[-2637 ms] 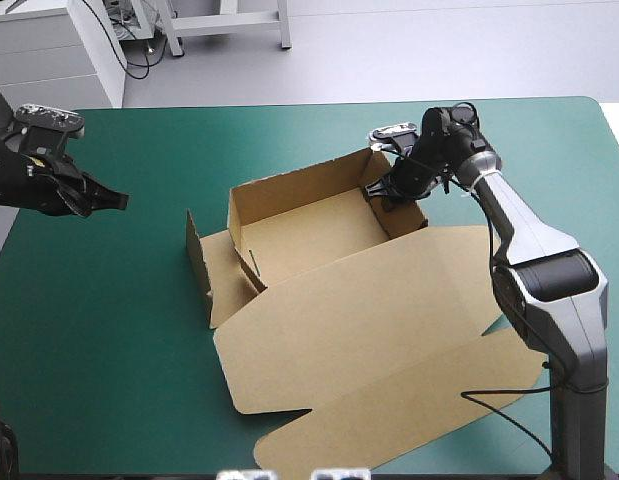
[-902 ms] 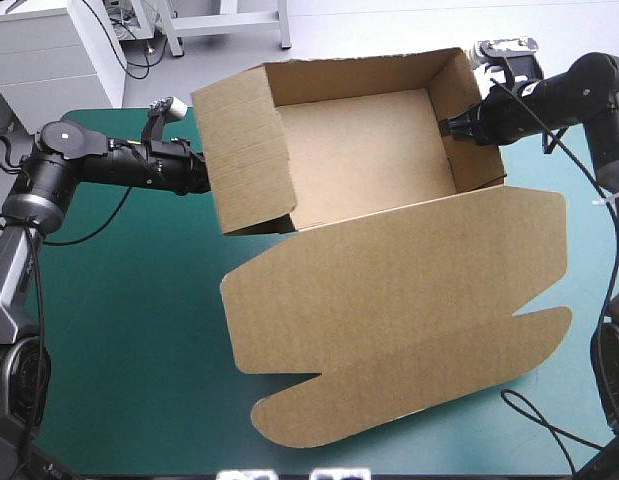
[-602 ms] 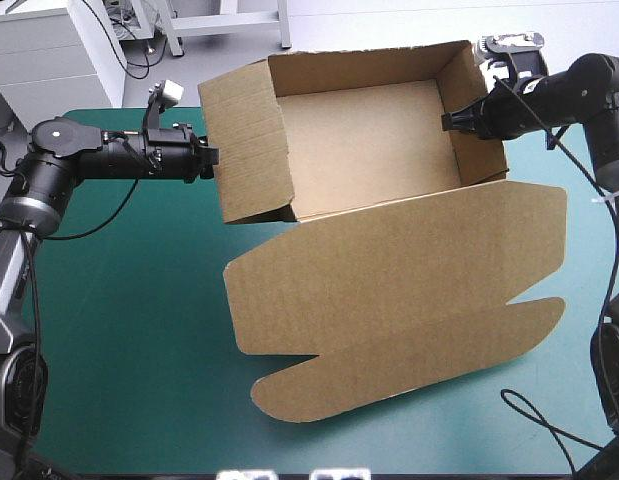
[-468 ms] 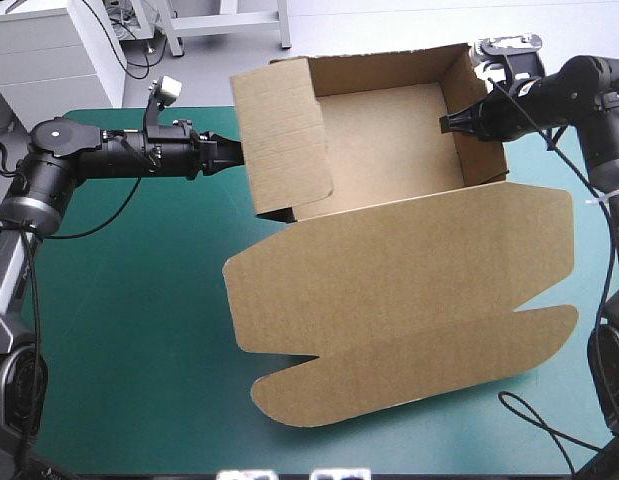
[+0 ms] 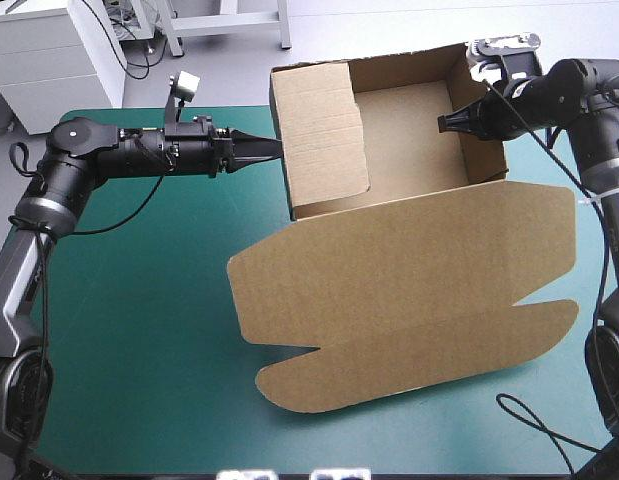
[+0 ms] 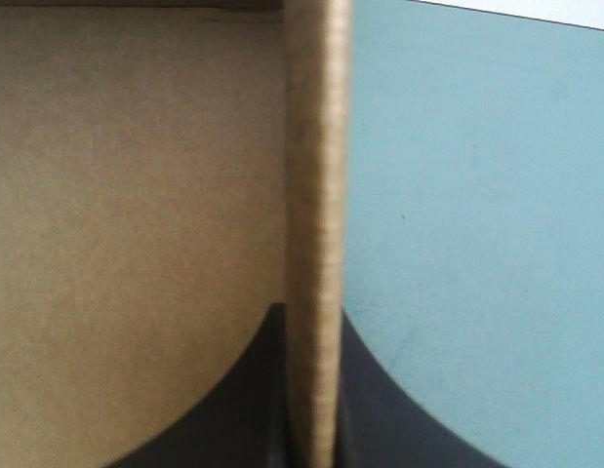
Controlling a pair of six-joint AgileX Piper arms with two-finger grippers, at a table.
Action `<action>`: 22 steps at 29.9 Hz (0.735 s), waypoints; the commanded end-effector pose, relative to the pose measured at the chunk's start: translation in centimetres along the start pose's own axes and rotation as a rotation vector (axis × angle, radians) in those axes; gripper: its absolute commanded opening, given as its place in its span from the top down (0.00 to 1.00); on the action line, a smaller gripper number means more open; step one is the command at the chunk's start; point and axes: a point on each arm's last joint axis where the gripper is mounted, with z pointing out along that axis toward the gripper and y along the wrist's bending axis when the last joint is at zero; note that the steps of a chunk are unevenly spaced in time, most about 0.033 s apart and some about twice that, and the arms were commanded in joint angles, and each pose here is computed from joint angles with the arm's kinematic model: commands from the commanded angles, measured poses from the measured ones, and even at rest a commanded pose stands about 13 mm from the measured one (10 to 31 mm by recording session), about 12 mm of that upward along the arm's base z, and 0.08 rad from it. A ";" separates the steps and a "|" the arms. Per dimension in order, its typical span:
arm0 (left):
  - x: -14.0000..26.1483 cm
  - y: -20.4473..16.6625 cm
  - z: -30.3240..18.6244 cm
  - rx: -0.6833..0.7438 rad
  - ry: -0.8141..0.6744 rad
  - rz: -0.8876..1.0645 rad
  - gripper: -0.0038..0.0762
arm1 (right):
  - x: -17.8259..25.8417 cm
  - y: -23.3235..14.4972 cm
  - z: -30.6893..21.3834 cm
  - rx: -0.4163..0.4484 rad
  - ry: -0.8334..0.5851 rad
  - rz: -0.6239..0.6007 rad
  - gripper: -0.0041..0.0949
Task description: Fold the box
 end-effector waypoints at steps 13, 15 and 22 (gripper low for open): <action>-1.1 -3.5 -0.8 0.076 -0.063 0.061 0.32 | -1.6 3.1 -2.8 0.016 -0.169 -0.011 0.97; -1.4 -3.5 -0.9 0.033 -0.066 0.073 0.32 | -1.7 3.6 -2.8 0.030 -0.177 -0.012 0.97; -2.8 -4.2 -1.3 -0.268 -0.017 0.098 0.33 | -1.9 5.4 -2.7 0.010 -0.208 -0.002 0.97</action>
